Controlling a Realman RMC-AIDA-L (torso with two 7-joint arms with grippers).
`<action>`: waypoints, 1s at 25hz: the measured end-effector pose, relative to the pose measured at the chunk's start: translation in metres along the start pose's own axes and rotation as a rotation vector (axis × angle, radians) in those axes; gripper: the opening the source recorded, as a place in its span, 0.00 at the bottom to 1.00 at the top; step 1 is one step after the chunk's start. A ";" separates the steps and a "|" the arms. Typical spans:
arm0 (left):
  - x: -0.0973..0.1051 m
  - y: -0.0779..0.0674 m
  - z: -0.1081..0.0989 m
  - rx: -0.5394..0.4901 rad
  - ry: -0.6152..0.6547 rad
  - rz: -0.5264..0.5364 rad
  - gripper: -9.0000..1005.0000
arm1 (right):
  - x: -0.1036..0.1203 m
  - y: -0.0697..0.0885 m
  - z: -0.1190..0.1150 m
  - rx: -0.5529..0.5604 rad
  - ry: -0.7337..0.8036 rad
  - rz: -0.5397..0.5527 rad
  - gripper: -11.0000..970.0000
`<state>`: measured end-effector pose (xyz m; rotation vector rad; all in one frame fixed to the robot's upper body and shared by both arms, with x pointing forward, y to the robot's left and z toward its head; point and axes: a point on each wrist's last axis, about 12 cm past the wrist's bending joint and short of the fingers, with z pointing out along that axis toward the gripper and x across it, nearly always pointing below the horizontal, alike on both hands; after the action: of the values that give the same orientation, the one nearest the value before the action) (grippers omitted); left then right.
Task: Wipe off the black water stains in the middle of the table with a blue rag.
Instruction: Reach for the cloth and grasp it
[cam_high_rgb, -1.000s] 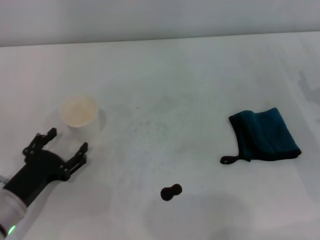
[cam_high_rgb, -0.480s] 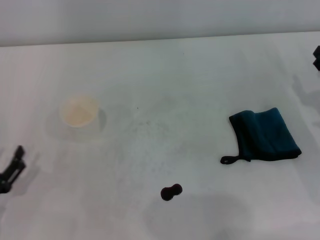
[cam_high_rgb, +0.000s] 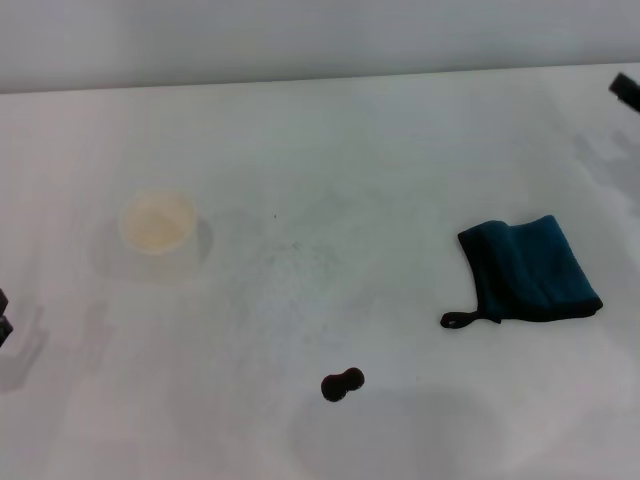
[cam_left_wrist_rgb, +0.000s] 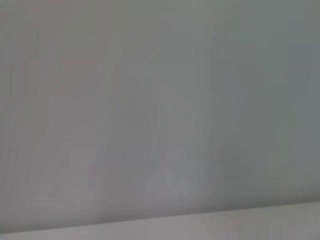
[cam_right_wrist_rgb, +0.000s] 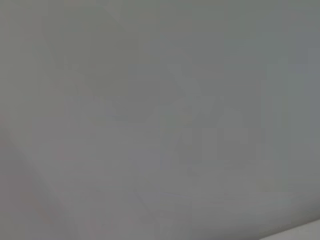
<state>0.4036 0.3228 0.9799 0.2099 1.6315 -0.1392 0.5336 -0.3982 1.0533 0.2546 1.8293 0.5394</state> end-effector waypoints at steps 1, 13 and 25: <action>0.000 0.000 0.001 0.001 -0.002 0.001 0.88 | -0.008 0.001 0.001 -0.007 0.016 0.010 0.77; -0.008 -0.001 0.013 0.026 -0.047 0.015 0.88 | -0.110 0.034 0.023 -0.054 0.470 -0.096 0.78; -0.020 0.006 0.015 0.004 -0.135 0.077 0.87 | -0.132 0.114 0.025 0.257 0.724 -0.483 0.77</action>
<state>0.4206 0.3240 0.9989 0.2606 1.4864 -0.0959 0.5888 -0.3501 1.2139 -0.2515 2.5587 0.0395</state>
